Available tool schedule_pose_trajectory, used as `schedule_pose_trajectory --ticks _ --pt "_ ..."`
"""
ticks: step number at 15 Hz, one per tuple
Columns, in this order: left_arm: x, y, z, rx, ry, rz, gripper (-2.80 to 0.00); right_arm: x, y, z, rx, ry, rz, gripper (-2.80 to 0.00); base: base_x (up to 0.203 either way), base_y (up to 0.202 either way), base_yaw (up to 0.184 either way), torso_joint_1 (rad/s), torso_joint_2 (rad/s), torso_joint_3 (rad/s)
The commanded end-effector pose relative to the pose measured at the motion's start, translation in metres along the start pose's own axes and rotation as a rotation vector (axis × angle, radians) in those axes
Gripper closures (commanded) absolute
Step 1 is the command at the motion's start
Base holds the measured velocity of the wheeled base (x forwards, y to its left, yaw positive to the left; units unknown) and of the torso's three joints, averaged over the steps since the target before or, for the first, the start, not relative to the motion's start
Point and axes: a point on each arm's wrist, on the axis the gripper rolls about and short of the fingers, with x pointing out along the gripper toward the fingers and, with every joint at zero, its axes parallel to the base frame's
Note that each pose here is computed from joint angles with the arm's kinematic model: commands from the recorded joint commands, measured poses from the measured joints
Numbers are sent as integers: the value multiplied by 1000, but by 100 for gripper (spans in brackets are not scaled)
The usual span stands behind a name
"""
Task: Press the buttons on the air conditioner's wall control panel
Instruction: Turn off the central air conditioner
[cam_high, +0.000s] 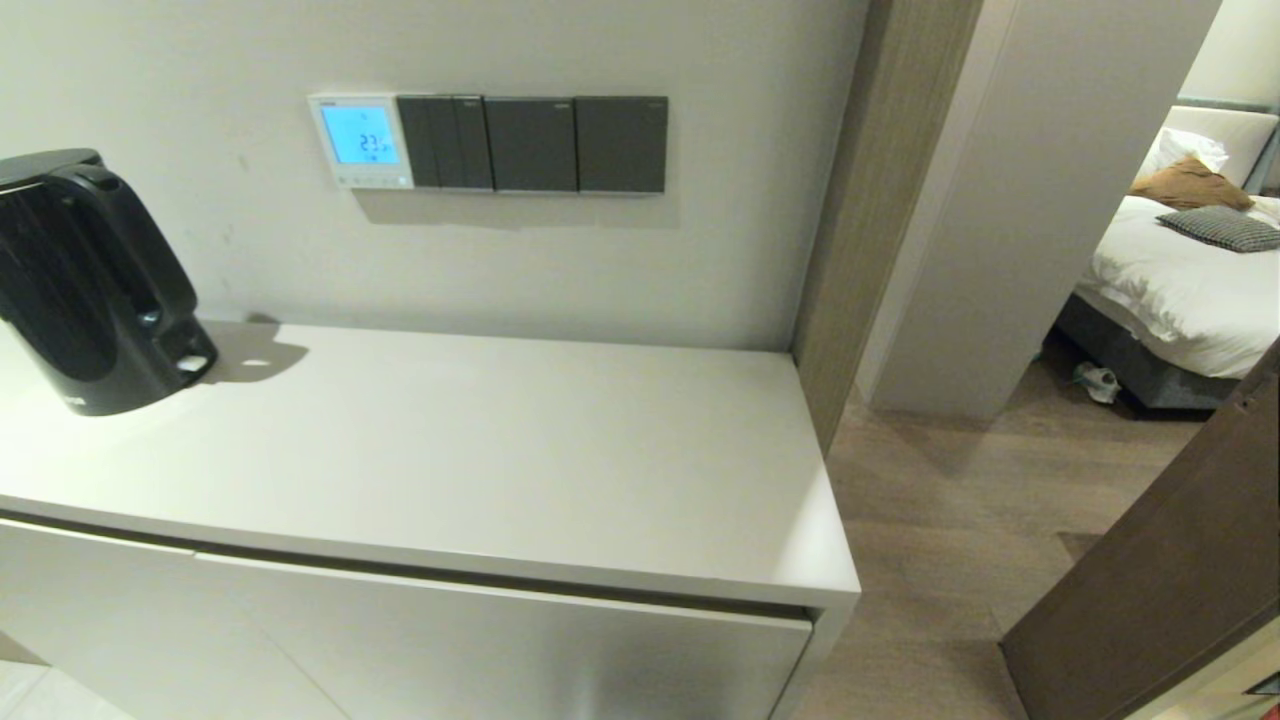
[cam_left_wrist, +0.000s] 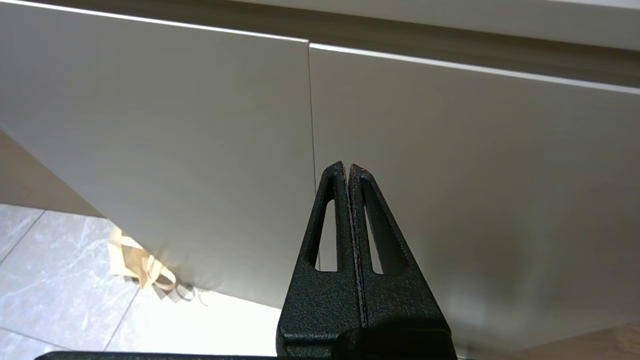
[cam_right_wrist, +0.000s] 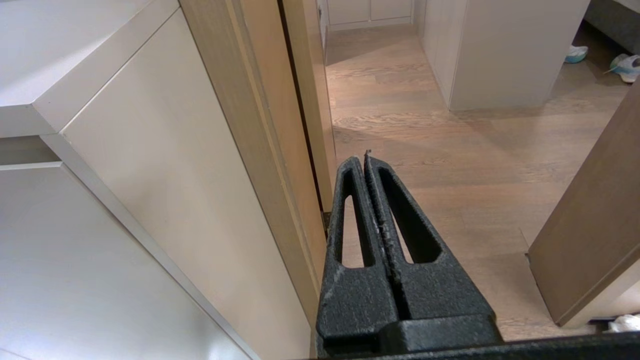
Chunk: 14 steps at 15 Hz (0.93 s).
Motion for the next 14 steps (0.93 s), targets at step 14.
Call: schedule_pose_trajectory --ticks 14 --pt "-13 0 -15 76 -98 -71 0 0 0 0 1 3 1 0 0 0 0 0 0 0"
